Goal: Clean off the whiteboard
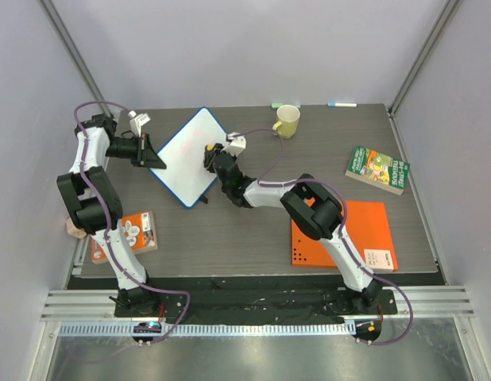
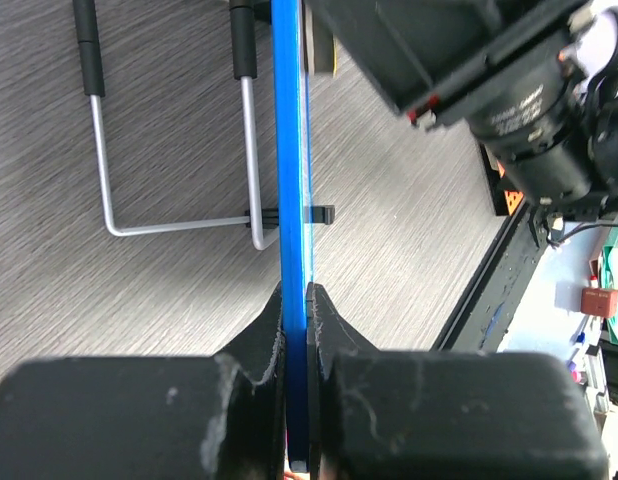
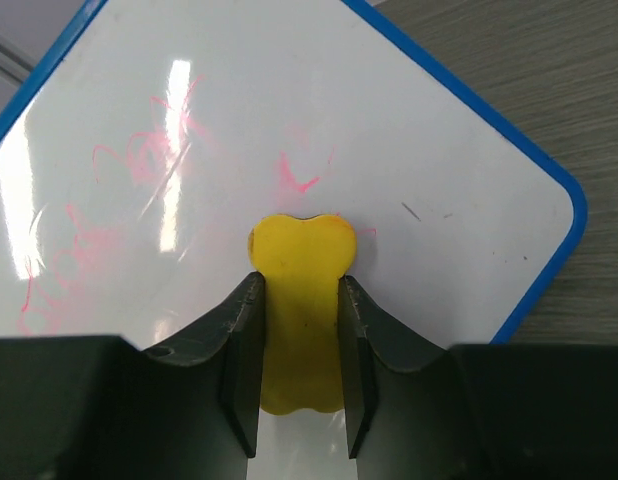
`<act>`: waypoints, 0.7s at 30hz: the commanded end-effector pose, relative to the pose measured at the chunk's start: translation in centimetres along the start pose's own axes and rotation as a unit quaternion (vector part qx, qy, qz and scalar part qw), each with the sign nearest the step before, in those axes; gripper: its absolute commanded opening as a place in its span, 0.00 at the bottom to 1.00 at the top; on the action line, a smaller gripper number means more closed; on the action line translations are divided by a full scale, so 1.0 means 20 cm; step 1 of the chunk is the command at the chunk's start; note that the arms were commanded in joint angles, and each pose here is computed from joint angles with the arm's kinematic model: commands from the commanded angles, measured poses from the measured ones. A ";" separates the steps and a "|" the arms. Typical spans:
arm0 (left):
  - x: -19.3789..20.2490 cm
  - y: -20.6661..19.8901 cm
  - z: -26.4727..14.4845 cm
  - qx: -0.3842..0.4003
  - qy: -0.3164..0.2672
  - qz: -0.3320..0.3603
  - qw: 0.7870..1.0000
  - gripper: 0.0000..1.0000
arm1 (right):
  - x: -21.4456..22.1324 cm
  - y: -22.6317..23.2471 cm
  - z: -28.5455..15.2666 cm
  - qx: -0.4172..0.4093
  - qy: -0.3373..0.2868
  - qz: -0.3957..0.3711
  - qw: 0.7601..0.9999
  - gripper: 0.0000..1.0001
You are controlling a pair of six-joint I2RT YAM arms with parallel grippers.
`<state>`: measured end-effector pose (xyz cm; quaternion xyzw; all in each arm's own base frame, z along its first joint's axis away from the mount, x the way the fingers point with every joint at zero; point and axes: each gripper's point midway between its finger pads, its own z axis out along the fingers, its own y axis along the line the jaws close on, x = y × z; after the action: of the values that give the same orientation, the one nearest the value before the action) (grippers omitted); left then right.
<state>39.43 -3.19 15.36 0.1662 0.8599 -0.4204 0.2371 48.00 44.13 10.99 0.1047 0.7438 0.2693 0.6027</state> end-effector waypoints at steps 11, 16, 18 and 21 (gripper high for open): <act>0.13 -0.14 0.04 0.042 0.057 -0.003 0.997 0.00 | 0.16 -0.03 0.14 -0.043 0.097 0.008 0.994 0.01; 0.13 -0.15 0.04 0.048 0.053 -0.007 0.997 0.00 | 0.31 -0.06 -0.04 -0.062 0.146 0.009 0.987 0.01; 0.13 -0.16 0.04 0.051 0.052 -0.009 0.997 0.00 | 0.40 -0.07 -0.13 -0.066 0.166 0.000 0.984 0.01; 0.12 -0.17 0.04 0.054 0.047 -0.009 0.997 0.00 | 0.54 -0.01 -0.25 -0.089 0.200 -0.014 0.976 0.01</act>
<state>39.01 -2.95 15.04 0.1555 0.8628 -0.4263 0.2228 48.68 44.18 10.30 0.0779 0.7498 0.3439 0.5599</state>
